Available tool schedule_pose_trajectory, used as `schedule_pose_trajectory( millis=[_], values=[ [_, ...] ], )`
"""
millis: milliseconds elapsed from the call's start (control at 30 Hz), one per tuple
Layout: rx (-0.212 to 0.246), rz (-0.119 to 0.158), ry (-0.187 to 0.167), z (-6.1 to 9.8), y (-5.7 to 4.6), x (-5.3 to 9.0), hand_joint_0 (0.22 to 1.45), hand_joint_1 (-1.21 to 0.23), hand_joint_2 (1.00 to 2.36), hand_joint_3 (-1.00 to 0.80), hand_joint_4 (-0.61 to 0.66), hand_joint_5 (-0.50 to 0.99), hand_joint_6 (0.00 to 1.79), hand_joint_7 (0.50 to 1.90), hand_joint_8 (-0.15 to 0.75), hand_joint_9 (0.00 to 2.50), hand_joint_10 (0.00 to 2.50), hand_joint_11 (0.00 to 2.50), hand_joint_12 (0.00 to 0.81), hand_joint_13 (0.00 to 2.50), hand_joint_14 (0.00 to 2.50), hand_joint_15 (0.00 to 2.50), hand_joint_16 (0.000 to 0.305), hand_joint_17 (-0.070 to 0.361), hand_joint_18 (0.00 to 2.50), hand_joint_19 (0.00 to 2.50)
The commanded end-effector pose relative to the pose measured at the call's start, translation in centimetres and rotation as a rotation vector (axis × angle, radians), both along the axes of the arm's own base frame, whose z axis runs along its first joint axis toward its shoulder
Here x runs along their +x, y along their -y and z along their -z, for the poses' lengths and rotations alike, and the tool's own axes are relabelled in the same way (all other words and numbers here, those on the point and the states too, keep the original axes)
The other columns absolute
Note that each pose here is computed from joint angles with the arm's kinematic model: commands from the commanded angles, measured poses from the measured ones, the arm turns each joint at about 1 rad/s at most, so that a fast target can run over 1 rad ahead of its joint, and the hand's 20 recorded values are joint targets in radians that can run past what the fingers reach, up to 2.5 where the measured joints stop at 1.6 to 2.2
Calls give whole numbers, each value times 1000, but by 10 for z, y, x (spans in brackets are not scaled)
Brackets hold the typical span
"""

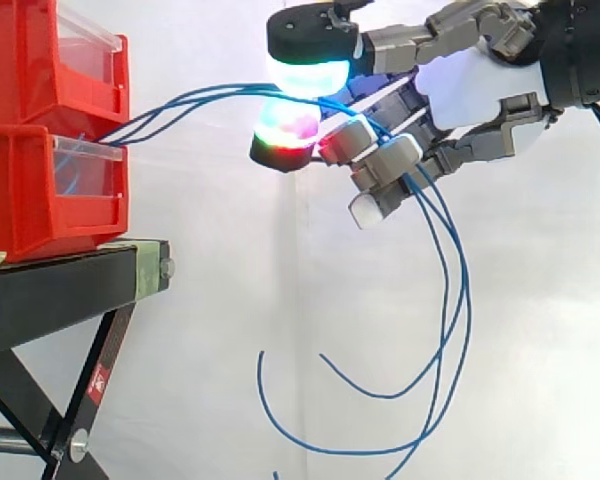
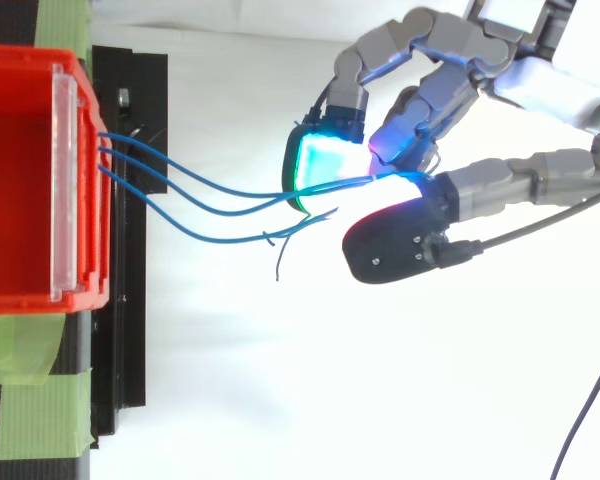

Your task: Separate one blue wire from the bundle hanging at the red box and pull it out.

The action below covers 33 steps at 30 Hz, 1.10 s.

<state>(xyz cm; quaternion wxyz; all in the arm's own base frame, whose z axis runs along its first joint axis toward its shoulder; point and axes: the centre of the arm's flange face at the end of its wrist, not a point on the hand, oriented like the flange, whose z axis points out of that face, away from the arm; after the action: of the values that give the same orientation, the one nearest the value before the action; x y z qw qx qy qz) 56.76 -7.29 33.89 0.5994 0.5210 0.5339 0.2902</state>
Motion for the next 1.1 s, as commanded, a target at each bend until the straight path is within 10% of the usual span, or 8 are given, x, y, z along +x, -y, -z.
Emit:
schedule_pose_trajectory(
  millis=[0,1067],
  values=[
    [0,0,0,0,0,0,577,-702,1004,-454,151,-220,932,855,313,1145,5,1575,409,1188,213,1657,50,113,836,679],
    [0,0,0,0,0,0,652,-789,1020,-147,56,-214,952,880,303,1172,5,1563,395,1228,148,1675,48,108,862,674]
  ],
)
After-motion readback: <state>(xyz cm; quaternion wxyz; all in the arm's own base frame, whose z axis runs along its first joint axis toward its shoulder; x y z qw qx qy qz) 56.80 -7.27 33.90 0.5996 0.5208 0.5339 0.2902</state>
